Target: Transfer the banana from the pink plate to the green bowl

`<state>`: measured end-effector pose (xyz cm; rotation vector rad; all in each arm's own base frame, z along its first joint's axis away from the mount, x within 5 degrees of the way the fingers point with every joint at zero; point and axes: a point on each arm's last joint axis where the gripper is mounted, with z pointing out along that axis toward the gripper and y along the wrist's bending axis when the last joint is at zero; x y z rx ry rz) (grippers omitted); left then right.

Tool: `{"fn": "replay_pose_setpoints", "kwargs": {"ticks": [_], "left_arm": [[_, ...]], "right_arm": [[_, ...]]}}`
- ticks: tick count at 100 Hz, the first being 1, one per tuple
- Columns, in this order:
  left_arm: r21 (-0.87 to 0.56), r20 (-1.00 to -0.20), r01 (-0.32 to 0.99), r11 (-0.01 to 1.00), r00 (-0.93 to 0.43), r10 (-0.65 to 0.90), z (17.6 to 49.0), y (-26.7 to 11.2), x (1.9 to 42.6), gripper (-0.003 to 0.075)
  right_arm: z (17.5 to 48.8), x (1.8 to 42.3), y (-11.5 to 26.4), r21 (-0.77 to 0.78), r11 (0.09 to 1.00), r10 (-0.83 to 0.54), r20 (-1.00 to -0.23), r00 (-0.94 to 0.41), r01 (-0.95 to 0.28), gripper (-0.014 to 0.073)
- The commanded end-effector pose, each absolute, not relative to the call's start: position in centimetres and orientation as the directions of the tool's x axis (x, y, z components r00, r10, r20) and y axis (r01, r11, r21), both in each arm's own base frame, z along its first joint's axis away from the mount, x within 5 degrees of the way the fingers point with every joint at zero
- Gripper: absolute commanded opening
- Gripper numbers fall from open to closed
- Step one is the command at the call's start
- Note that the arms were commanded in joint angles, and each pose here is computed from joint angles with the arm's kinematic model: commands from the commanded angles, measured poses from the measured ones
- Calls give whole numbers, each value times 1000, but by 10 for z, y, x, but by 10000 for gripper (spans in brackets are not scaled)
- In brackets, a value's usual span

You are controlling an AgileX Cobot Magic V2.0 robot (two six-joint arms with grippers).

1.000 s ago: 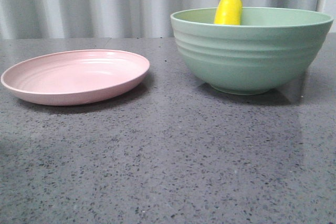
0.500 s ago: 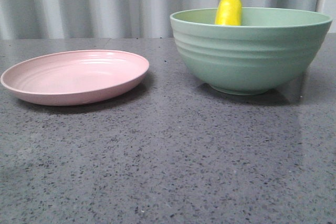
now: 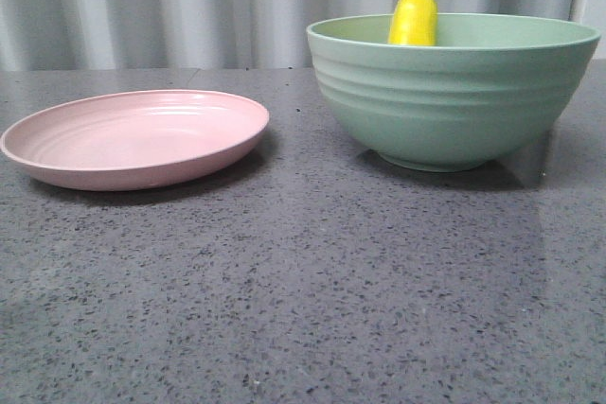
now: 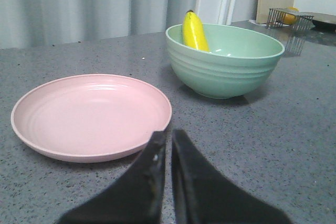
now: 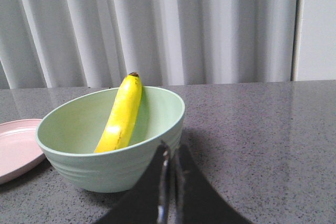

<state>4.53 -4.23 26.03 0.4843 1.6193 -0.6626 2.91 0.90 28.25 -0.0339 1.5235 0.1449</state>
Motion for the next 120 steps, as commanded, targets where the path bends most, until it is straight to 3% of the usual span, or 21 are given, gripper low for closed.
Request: {"fn": "replay_pose_setpoints", "kwargs": {"ticks": [1, 20, 30, 49, 69, 101, 120], "left_arm": [[-165, -986, 646, 745, -91, -140, 276, -41, 47, -19], [-166, -986, 639, 751, -97, -136, 267, -42, 49, -19], [-120, -990, 602, 790, -16, -137, 262, -40, 53, -19], [-55, -968, 429, 902, 200, -154, 246, -26, 58, -19], [-25, -970, 261, 965, 227, -87, 222, -15, 57, -19], [-55, -991, 18, 998, 123, -57, 208, 0, 54, -19], [-75, -990, 3, 997, -121, -74, 186, -2, 54, -19]], "right_arm": [[296, 30, 7, 55, 994, 66, -991, 116, -97, -79], [296, 30, 7, 55, 994, 66, -991, 116, -97, -80], [296, 30, 7, 55, 994, 66, -991, 116, -97, -80], [296, 30, 7, 55, 994, 66, -991, 116, -97, -79], [296, 30, 7, 55, 994, 66, -991, 116, -97, -80], [296, 30, 7, 55, 994, 66, -991, 118, -96, -80], [296, 30, 7, 55, 994, 66, -991, 115, -97, -79]]}}
